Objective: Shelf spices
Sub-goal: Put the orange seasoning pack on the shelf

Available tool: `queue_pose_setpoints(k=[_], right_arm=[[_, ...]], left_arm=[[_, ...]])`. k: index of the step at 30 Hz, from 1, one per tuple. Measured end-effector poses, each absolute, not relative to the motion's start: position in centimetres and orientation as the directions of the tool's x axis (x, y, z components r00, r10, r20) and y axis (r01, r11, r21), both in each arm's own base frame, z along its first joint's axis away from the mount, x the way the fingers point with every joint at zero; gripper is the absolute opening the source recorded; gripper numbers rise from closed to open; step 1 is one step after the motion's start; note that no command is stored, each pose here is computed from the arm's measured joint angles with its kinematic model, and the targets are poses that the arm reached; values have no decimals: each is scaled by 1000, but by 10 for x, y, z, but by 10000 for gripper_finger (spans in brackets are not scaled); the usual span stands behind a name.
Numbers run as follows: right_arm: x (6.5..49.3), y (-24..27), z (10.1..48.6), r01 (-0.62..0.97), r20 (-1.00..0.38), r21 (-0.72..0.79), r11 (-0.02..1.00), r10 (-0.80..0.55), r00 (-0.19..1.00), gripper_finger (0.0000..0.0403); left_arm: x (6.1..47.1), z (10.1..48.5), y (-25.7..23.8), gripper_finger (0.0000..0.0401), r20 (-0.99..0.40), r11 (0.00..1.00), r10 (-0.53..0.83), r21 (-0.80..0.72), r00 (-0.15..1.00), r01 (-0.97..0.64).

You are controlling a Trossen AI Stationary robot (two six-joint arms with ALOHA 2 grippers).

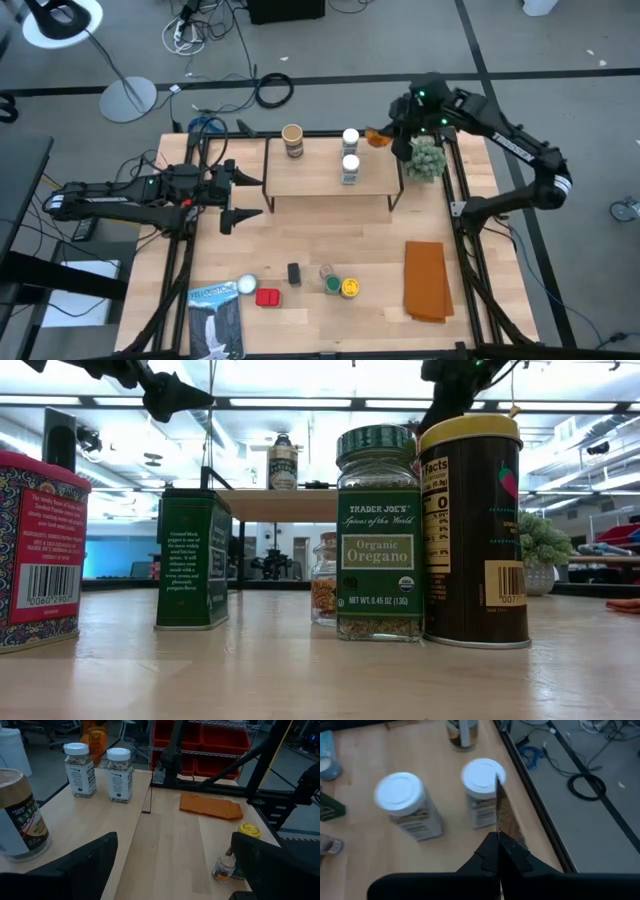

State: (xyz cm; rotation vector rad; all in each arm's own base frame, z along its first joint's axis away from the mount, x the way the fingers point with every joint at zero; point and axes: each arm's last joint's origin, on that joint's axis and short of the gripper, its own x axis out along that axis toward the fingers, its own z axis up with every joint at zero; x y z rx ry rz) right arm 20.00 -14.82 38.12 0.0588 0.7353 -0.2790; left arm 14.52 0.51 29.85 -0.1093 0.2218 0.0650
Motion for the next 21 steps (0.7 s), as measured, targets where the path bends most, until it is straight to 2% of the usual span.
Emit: queue_pose_setpoints(k=[9, 21], right_arm=[[209, -164, 370, 248, -705, -77, 966, -229, 671, 0], [199, -167, 366, 233, -748, -90, 968, -220, 626, 0]], left_arm=[[145, 298, 5, 396, -223, 992, 52, -101, 973, -76], [145, 298, 5, 396, -223, 991, 52, -108, 973, -78]])
